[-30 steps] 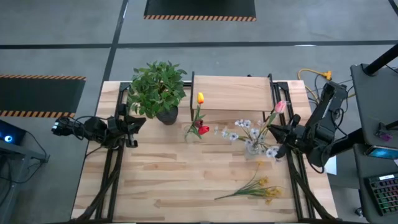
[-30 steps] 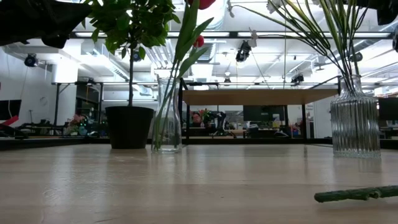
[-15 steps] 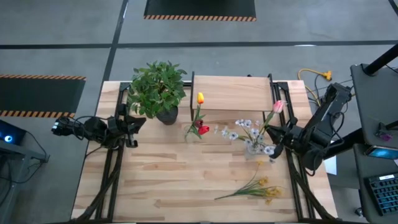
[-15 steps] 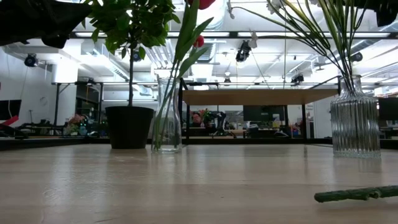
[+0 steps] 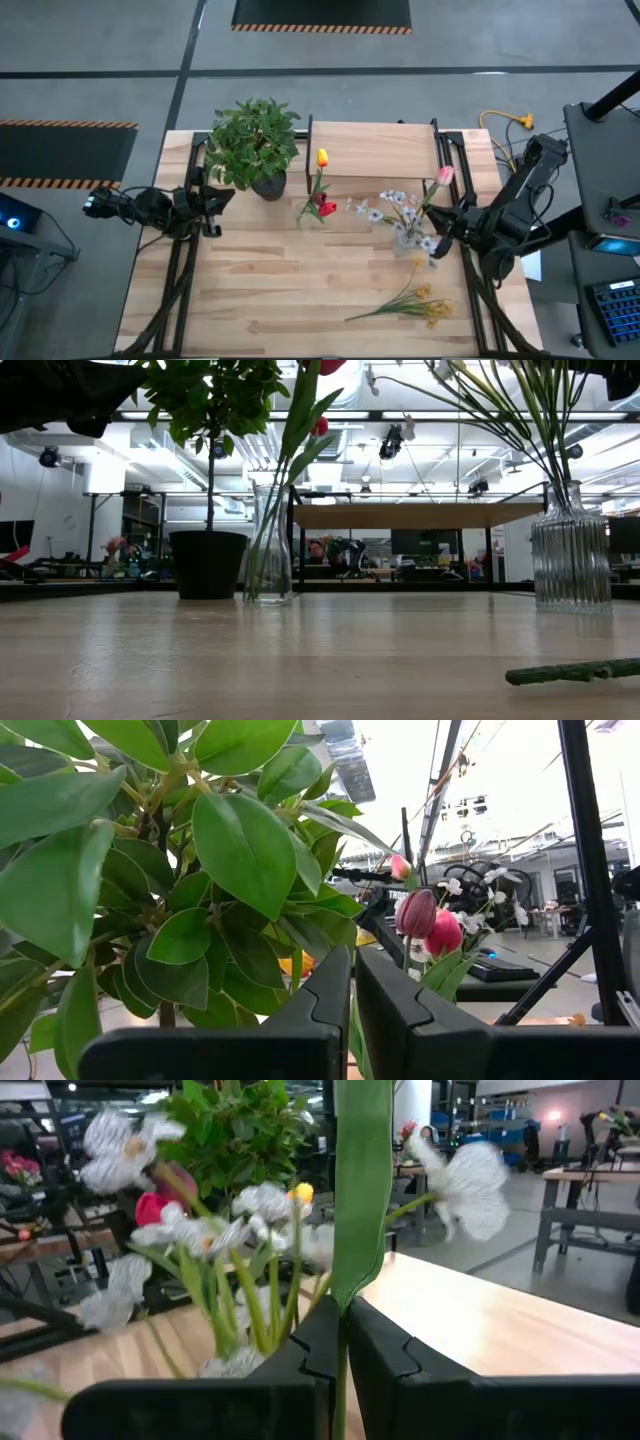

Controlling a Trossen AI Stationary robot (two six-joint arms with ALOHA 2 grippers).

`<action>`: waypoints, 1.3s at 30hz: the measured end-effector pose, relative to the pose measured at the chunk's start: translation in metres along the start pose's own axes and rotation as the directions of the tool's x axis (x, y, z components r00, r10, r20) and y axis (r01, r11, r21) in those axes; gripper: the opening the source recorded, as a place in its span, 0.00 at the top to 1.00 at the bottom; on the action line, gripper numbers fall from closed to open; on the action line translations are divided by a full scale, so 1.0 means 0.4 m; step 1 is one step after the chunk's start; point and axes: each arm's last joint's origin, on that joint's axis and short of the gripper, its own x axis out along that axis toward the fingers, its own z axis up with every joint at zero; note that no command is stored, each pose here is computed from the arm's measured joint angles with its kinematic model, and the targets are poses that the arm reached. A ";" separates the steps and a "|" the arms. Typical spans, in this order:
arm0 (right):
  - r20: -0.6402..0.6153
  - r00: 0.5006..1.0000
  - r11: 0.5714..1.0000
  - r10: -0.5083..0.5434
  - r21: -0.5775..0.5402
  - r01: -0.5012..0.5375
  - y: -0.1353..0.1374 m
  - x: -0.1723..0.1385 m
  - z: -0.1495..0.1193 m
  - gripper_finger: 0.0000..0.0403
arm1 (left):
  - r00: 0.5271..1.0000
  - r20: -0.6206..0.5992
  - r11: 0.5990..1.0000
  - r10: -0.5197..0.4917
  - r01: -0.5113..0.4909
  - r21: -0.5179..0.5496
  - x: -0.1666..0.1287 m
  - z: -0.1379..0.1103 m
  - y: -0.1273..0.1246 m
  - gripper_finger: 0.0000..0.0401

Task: Pick and place flowers into a vace then onto a shelf
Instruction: Put the pink flower into the right transparent vase, then put the yellow flowers into the right transparent vase

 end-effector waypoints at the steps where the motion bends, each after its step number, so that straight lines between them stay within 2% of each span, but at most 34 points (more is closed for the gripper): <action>1: 0.000 1.000 1.000 0.000 -0.011 0.000 0.004 0.000 -0.006 0.97 | 1.000 0.000 1.000 0.000 0.000 0.000 0.000 0.000 0.000 0.99; 11: 0.000 1.000 0.992 0.000 -0.123 0.000 0.029 0.000 -0.052 0.97 | 1.000 0.000 1.000 0.000 0.000 0.000 0.000 0.000 0.000 0.99; 17: 0.000 1.000 0.996 0.000 -0.094 0.000 0.032 0.000 -0.079 0.96 | 1.000 0.000 1.000 0.000 0.000 0.000 0.000 0.000 0.000 0.99; 21: 0.000 1.000 0.996 0.001 -0.089 -0.001 0.030 0.000 -0.075 0.89 | 1.000 0.000 1.000 0.000 0.000 0.000 0.000 0.000 0.000 0.99; 24: -0.009 1.000 0.995 0.008 -0.102 -0.009 0.025 -0.001 -0.066 0.80 | 1.000 0.000 1.000 0.000 0.000 0.000 0.000 -0.001 0.000 0.99; 29: -0.095 0.992 0.988 0.085 -0.123 -0.097 0.013 -0.001 -0.050 0.61 | 1.000 -0.001 1.000 0.000 0.000 0.000 0.000 -0.001 0.000 0.99; 33: -0.174 0.968 0.966 0.183 -0.151 -0.210 -0.003 -0.003 -0.024 0.50 | 1.000 -0.001 1.000 0.000 0.000 0.001 0.000 -0.001 0.000 0.99; 39: -0.265 0.874 0.900 0.407 -0.048 -0.433 -0.032 -0.010 0.057 0.44 | 1.000 -0.002 1.000 0.000 0.000 0.001 0.000 -0.002 0.000 0.99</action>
